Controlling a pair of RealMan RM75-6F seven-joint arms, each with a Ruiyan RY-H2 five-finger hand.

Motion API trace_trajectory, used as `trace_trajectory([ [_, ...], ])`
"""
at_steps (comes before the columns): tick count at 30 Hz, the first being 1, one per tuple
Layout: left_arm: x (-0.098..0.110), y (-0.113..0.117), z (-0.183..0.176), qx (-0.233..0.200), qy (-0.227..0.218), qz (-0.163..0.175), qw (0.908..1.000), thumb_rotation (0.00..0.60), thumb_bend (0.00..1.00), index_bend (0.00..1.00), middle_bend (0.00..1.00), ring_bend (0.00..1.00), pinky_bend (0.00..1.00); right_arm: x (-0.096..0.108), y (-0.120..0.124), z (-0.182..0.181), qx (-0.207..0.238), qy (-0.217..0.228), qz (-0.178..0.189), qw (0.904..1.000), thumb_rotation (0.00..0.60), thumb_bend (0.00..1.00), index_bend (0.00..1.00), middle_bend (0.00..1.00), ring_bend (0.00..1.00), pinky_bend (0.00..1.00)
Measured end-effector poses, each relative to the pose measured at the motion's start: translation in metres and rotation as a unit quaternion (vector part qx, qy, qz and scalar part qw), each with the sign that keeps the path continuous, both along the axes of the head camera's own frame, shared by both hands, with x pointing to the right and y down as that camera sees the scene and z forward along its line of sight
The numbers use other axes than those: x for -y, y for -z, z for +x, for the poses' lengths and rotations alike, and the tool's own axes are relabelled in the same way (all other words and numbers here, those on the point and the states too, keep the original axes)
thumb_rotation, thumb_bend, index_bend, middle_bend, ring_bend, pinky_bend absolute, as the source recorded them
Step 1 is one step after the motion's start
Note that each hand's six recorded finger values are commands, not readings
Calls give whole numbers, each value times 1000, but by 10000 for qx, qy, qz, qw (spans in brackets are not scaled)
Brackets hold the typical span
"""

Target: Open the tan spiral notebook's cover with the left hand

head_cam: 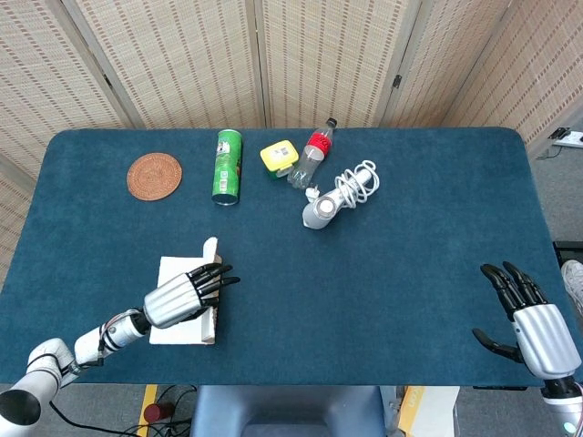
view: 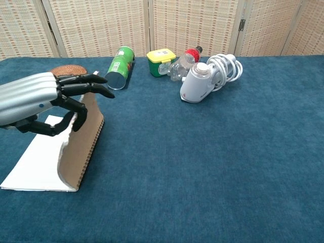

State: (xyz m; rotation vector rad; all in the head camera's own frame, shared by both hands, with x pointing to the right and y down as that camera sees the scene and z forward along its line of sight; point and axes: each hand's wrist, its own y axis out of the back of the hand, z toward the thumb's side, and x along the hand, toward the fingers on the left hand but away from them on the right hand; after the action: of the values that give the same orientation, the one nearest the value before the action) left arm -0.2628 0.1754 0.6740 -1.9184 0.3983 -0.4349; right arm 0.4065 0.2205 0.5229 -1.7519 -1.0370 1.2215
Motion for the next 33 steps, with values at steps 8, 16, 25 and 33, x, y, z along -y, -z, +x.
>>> trace_trajectory([
  [8,-3,-9,46,72,-230,-250,9994,600,677,474,190,96,217,-2,-2,7,35,-84,-17,10000,600,228,41,146,19,118],
  [16,-13,-19,83,172,-76,-596,9980,600,433,64,47,83,217,-4,-2,11,81,-132,12,9999,600,228,41,146,19,118],
  [25,0,-5,104,-318,682,-1120,9908,600,401,50,41,77,217,-6,0,17,114,-175,49,9998,600,228,41,146,19,118],
  [33,39,5,34,-87,2221,-1161,9680,600,401,56,41,77,217,1,-2,18,97,-60,14,9999,600,227,42,146,19,118],
])
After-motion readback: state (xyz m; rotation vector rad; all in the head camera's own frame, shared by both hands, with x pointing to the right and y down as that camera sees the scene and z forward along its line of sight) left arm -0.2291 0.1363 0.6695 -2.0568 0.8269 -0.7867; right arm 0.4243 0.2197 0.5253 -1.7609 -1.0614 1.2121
